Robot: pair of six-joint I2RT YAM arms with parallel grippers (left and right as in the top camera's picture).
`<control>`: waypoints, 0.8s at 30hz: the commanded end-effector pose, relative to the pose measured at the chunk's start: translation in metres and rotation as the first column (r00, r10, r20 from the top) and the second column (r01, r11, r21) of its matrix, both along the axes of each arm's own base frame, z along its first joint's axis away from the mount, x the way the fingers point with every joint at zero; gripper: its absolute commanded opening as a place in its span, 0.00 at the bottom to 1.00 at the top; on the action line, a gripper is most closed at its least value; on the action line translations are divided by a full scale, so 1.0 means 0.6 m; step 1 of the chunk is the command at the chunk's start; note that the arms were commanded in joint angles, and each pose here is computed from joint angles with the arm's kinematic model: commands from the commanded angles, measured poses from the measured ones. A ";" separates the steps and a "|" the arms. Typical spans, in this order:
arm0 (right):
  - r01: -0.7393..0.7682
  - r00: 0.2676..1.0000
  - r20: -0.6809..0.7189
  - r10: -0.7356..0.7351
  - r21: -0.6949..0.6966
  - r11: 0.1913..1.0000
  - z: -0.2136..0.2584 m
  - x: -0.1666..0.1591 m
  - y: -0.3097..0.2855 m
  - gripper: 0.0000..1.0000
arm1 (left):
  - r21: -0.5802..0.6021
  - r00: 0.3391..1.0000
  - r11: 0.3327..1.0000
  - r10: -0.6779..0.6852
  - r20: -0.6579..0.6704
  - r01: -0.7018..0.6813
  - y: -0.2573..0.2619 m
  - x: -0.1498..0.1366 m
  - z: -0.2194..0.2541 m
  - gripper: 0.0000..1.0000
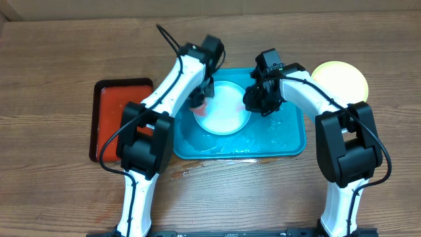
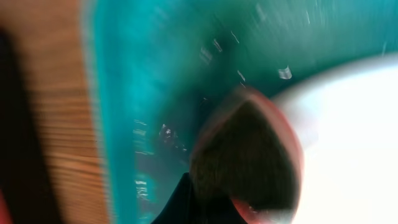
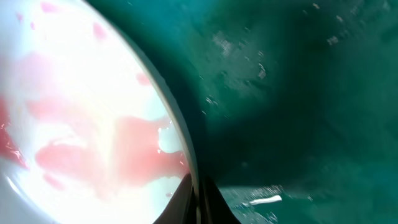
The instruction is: Clean dirty plates on tray and stack at the side
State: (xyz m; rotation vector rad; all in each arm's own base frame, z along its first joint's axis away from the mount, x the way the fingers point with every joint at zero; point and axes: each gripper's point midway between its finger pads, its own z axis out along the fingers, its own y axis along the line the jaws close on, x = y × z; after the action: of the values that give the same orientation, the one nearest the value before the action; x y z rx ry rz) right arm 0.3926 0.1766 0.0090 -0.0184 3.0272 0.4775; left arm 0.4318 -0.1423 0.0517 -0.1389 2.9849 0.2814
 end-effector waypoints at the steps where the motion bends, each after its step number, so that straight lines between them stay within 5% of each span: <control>1: -0.026 0.999 0.035 0.028 -0.077 0.997 0.010 0.012 -0.026 0.04 | 0.027 0.984 0.994 0.103 0.145 -0.108 0.049 0.051 0.091 0.04; 9: -0.083 0.985 0.122 0.125 -0.298 0.951 0.090 0.046 -0.031 0.04 | -0.041 0.930 0.934 0.356 0.094 -0.354 0.223 0.013 0.182 0.04; 16: -0.045 0.951 0.242 0.190 -0.503 0.863 0.175 0.076 -0.028 0.04 | 0.017 0.889 0.889 0.457 -0.028 -0.457 0.306 -0.034 0.127 0.04; 24: 0.010 0.892 0.310 0.330 -0.742 0.670 0.292 0.078 -0.033 0.04 | 0.060 0.870 0.871 0.490 -0.054 -0.487 0.348 -0.053 0.027 0.04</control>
State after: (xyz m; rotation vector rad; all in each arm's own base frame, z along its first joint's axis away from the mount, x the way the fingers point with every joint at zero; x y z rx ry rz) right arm 0.4266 0.1652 0.1403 -0.3641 2.7366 -0.4607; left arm 0.4074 0.0548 0.0774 -0.8756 2.9664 0.3883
